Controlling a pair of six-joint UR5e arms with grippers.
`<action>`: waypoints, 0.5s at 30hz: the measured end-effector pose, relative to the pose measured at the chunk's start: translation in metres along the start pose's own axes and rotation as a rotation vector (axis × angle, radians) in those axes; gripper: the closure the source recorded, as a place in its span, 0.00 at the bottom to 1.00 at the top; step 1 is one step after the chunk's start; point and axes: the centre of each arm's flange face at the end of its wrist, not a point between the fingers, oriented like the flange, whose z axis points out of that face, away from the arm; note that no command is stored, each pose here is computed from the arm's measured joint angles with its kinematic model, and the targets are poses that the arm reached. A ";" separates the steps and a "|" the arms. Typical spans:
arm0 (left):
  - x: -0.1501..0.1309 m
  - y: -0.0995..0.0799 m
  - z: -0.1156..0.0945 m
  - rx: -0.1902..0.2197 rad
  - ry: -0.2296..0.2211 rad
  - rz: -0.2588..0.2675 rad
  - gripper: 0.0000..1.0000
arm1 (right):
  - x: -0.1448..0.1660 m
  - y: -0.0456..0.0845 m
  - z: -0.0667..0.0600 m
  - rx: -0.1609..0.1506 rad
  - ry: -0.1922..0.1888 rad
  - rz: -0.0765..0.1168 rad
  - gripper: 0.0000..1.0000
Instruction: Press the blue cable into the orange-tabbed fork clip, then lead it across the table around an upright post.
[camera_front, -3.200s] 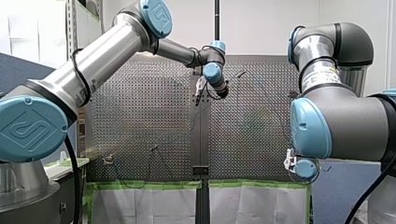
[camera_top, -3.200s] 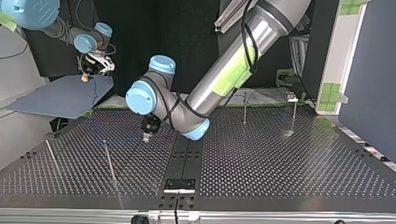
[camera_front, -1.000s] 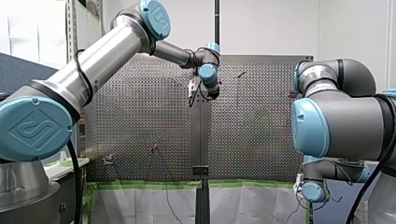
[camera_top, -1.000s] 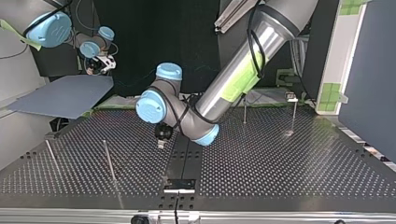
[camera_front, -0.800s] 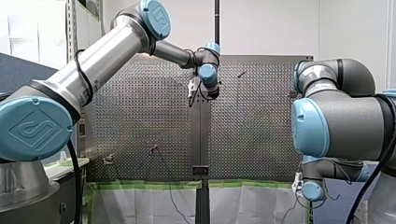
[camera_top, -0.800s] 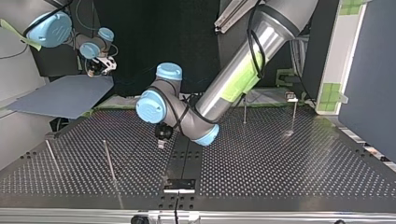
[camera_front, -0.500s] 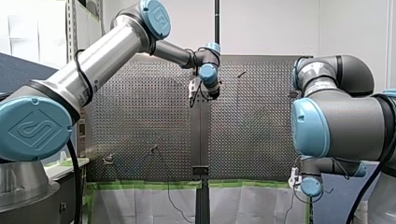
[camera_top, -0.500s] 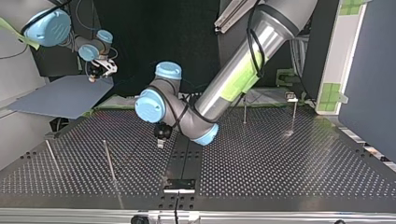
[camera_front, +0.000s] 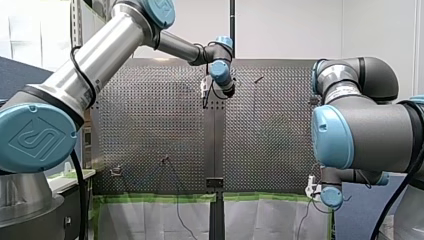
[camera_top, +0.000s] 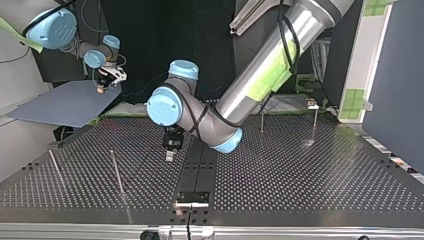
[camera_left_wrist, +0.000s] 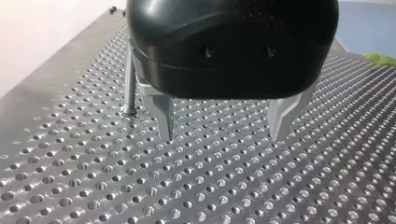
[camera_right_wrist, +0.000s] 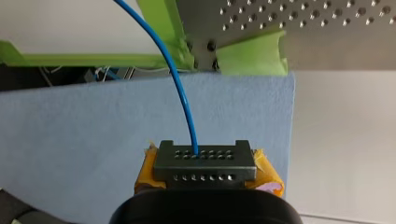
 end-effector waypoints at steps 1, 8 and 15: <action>0.001 0.001 -0.001 0.000 0.000 0.002 0.00 | 0.000 -0.001 0.000 0.007 0.001 -0.001 1.00; 0.011 -0.002 -0.010 0.008 0.034 0.044 0.00 | 0.001 -0.007 0.002 0.034 -0.003 -0.004 1.00; -0.009 -0.006 -0.028 0.020 0.049 0.062 0.00 | 0.000 -0.011 0.001 0.039 -0.006 -0.006 1.00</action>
